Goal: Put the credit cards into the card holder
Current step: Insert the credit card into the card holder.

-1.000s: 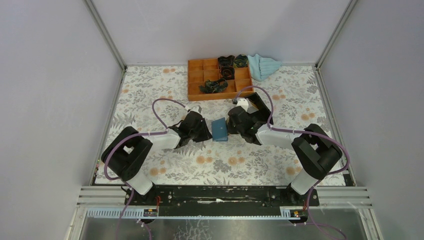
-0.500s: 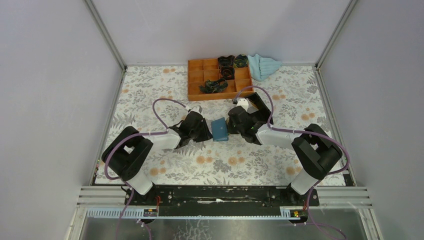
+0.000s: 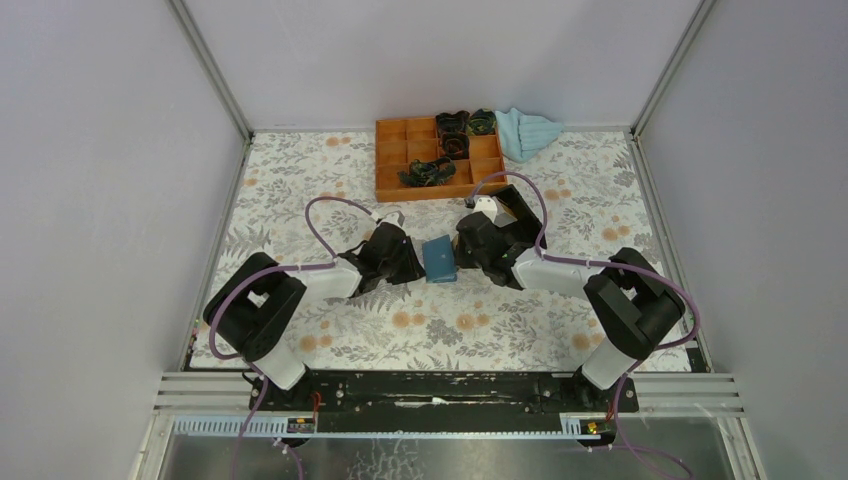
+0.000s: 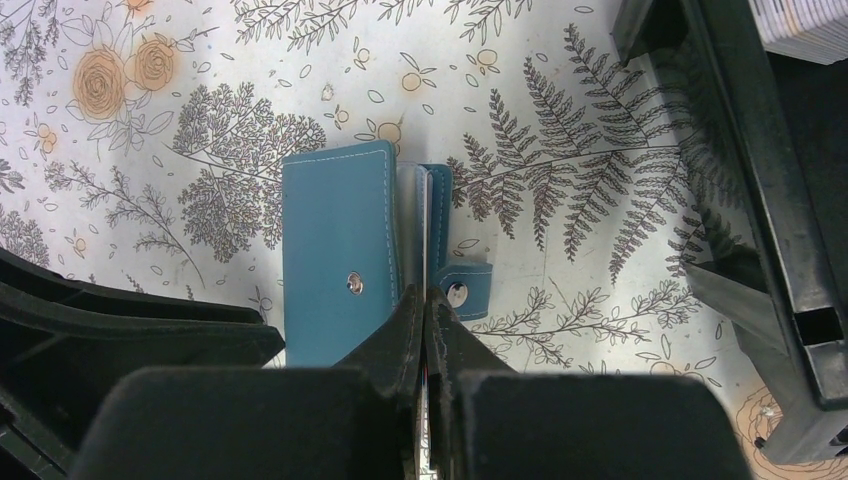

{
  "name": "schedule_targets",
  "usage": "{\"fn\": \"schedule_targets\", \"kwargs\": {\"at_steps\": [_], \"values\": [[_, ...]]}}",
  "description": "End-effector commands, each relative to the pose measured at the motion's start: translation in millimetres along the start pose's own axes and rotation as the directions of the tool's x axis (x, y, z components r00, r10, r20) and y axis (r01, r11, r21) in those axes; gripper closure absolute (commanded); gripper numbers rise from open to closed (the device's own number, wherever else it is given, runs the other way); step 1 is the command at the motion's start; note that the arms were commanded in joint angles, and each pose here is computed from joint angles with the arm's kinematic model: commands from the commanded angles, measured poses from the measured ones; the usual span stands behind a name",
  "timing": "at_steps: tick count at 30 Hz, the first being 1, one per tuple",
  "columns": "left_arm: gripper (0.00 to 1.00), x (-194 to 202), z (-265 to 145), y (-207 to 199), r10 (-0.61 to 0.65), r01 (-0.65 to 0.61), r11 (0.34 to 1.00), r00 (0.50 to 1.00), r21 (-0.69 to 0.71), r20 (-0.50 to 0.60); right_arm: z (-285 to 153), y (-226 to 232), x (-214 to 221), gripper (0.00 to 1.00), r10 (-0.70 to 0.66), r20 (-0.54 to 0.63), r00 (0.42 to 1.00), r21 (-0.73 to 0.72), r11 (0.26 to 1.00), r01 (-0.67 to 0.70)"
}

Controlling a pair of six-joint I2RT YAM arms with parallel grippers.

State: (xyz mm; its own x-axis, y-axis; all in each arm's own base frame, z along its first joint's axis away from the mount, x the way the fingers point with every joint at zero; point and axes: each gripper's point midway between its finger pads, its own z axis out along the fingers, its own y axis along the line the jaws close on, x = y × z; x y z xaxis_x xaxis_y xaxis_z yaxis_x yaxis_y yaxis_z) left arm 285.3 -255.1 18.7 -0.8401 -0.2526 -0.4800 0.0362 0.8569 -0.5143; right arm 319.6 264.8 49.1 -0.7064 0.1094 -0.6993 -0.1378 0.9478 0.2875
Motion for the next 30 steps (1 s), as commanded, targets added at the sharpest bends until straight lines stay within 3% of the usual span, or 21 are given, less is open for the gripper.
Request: {"fn": "schedule_targets", "kwargs": {"at_steps": [1, 30], "values": [[0.67, -4.9, 5.2, -8.6, 0.013, -0.013, 1.000, 1.000, 0.020, 0.018, -10.5, 10.9, -27.9, 1.00, 0.013, 0.069, 0.998, -0.026, 1.000, -0.011], [0.67, -0.7, 7.2, -9.0, 0.016, -0.016, 1.000, 1.000, 0.019, 0.011, -18.6, 18.3, -38.1, 1.00, 0.033, 0.091, 0.995, -0.057, 0.998, -0.027]]}}
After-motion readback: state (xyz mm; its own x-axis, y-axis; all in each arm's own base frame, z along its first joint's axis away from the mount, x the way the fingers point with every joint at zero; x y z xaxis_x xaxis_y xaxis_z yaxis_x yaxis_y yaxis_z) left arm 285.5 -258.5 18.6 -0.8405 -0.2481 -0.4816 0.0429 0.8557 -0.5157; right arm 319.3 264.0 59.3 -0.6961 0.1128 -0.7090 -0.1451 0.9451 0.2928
